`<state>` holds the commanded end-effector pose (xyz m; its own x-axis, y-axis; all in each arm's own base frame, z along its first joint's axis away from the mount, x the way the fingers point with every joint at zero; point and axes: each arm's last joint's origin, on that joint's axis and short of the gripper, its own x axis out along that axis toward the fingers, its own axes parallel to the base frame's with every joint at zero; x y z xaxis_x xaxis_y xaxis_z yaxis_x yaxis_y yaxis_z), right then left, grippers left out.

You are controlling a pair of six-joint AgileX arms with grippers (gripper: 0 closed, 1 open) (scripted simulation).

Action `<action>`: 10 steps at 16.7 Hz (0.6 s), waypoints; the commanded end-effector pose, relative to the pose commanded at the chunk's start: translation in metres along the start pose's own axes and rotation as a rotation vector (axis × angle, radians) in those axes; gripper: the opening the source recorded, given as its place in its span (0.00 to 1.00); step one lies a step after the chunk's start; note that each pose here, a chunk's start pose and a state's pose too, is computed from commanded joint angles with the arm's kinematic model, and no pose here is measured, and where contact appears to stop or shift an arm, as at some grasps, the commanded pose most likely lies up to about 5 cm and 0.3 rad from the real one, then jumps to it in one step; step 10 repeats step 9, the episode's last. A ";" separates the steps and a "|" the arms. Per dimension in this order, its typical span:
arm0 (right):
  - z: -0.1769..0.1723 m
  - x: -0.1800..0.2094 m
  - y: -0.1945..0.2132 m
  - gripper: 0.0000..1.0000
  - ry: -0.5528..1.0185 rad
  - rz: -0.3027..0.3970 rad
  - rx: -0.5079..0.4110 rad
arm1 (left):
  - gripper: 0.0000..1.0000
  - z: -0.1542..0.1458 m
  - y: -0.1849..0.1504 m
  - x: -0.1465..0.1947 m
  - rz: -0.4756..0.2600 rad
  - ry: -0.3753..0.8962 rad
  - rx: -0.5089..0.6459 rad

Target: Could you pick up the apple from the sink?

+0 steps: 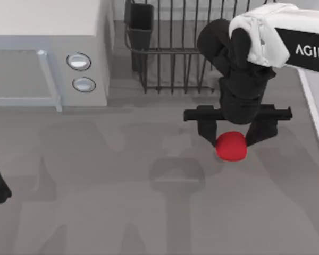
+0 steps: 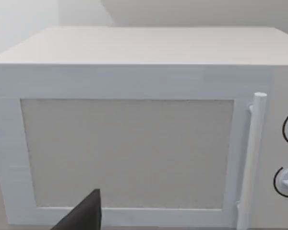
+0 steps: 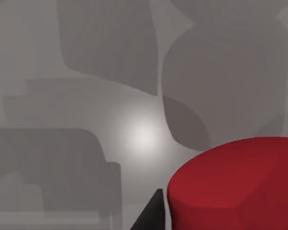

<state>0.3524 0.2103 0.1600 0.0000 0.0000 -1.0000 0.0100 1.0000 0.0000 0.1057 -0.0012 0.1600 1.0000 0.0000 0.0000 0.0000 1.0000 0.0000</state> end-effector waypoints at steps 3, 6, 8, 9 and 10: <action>0.000 0.000 0.000 0.98 0.000 0.000 0.000 | 1.00 0.000 0.000 0.000 0.000 0.000 0.000; 0.000 0.000 0.000 1.00 0.000 0.000 0.000 | 1.00 0.000 0.000 0.000 0.000 0.000 0.000; 0.000 0.000 0.000 1.00 0.000 0.000 0.000 | 1.00 0.000 0.000 0.000 0.000 0.000 0.000; 0.000 0.000 0.000 1.00 0.000 0.000 0.000 | 1.00 0.000 0.000 0.000 0.000 0.000 0.000; 0.000 0.000 0.000 1.00 0.000 0.000 0.000 | 1.00 0.000 0.000 0.000 0.000 0.000 0.000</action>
